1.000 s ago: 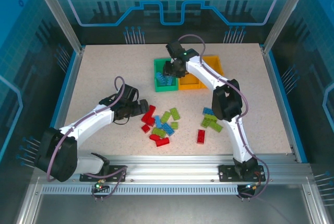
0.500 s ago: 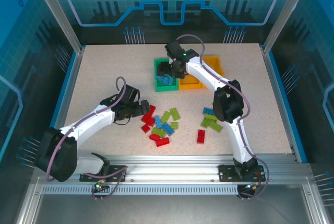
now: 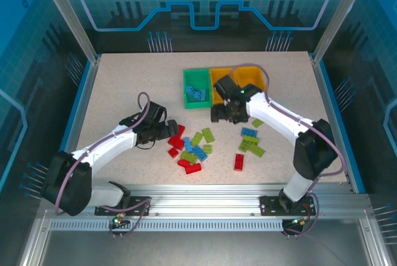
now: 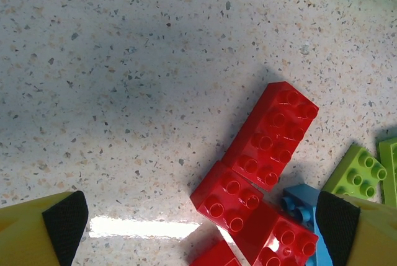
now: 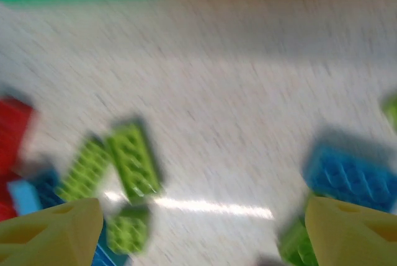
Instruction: Sort the legos into containers by color
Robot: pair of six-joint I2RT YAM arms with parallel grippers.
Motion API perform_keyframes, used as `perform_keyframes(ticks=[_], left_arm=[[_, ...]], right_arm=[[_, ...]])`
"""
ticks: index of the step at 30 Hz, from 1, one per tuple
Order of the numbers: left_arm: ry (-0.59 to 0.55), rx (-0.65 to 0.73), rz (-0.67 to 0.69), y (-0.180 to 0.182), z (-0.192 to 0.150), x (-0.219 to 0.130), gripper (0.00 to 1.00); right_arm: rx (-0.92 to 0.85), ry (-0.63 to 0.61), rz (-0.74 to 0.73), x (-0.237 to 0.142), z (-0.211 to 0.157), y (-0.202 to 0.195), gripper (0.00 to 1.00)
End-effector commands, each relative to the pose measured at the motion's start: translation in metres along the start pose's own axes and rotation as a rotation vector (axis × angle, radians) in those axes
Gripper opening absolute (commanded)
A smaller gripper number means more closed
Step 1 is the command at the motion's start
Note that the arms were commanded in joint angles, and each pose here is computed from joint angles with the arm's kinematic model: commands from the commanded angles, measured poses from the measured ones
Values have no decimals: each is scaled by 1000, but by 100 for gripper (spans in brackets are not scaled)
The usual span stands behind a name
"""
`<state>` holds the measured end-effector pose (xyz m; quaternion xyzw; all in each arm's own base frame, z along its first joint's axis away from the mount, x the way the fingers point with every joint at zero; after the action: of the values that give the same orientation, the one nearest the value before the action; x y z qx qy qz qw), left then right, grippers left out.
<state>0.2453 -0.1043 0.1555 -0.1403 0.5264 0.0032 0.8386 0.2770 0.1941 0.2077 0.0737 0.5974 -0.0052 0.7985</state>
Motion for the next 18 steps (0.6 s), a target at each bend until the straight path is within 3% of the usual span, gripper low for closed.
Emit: perform_keyframes(ticks=[1, 8, 18], left_arm=[[3, 8, -12, -3, -1, 2, 99], [3, 32, -13, -6, 2, 1, 99], [2, 38, -7, -5, 2, 0, 99]], right_arm=[[105, 64, -140, 1, -46, -28, 86], [194, 147, -203, 19, -93, -59, 86], [144, 251, -165, 46, -107, -39, 83]])
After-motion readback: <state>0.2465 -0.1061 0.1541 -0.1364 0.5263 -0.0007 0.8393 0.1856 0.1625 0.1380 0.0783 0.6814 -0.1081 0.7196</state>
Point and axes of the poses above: each hand's point on the last joint's axis, 136 mm out from that joint toward the fingers, its own x axis out along the fingers, its own y axis along the line the jaws close on, z = x × y, the point moved 9 cm from there along -x, back along the fingers, and after that the axes turned 6 degrees about x, right-handed, at the moved point
